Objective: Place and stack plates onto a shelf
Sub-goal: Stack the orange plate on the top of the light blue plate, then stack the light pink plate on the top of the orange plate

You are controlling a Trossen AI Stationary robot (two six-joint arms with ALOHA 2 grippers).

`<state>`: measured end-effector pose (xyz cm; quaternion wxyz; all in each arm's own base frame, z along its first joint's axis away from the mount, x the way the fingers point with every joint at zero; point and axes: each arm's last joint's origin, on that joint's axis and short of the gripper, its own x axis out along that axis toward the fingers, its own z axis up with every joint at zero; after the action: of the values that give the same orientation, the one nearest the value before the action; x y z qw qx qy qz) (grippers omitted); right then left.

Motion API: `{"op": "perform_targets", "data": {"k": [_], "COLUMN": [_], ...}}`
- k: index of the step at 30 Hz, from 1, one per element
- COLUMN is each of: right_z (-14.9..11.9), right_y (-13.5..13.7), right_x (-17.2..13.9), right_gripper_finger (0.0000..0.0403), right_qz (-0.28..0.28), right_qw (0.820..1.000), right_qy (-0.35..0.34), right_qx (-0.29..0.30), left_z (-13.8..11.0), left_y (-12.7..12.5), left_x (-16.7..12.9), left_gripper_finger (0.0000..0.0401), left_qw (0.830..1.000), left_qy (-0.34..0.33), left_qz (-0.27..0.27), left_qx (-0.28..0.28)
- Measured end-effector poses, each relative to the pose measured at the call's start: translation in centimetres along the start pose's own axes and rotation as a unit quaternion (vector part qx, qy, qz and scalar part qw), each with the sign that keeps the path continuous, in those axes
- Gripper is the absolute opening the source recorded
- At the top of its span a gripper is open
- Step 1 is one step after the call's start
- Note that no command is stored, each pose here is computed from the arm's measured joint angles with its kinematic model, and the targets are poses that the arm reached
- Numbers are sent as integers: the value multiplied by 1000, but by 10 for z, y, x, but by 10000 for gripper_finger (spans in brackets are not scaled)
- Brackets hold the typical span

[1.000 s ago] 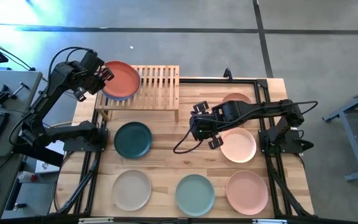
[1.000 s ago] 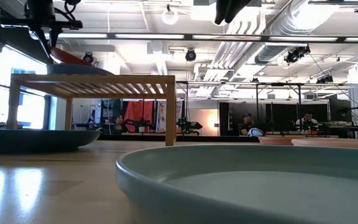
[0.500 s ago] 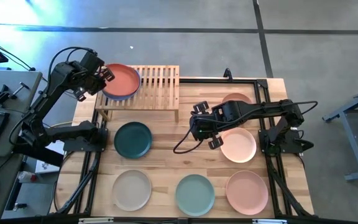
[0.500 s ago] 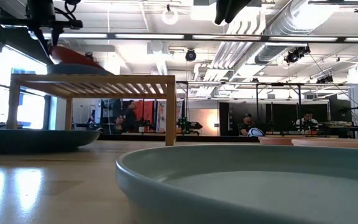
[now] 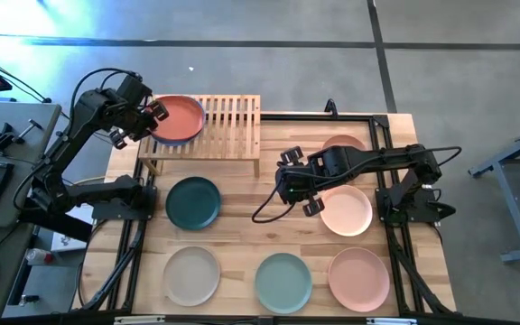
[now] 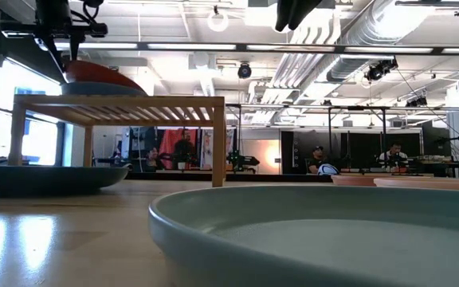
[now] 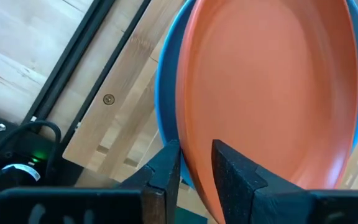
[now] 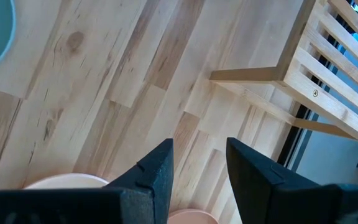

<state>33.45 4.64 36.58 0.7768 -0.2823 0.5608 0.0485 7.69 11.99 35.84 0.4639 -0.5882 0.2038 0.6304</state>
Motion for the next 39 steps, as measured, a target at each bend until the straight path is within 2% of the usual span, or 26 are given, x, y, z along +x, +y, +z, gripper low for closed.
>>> {"op": "perform_targets", "data": {"k": [10, 22, 26, 29, 34, 39], "right_z": [0, 1, 1, 1, 1, -2], "right_y": [0, 0, 0, 0, 1, -4], "right_x": [0, 0, 0, 0, 0, 2], "right_gripper_finger": [124, 124, 124, 124, 124, 124], "right_qz": [1, 1, 2, 11, 23, 26], "right_qw": [1000, 1000, 1000, 1000, 999, 994], "right_qy": [0, -4, -4, -8, -9, -2], "right_qx": [0, 1, 3, 12, 35, 108], "left_z": [-5, -4, -2, -3, -13, -28], "left_y": [10, 9, 2, -3, -5, -10], "left_x": [-2, -2, -2, -2, -3, -6], "left_gripper_finger": [83, 83, 83, 83, 83, 83], "left_qw": [999, 999, 998, 989, 964, 935], "left_qy": [30, 24, 23, 47, 110, 141], "left_qz": [32, 30, -9, -50, -94, -120], "left_qx": [4, 18, 64, 129, 222, 304]}}
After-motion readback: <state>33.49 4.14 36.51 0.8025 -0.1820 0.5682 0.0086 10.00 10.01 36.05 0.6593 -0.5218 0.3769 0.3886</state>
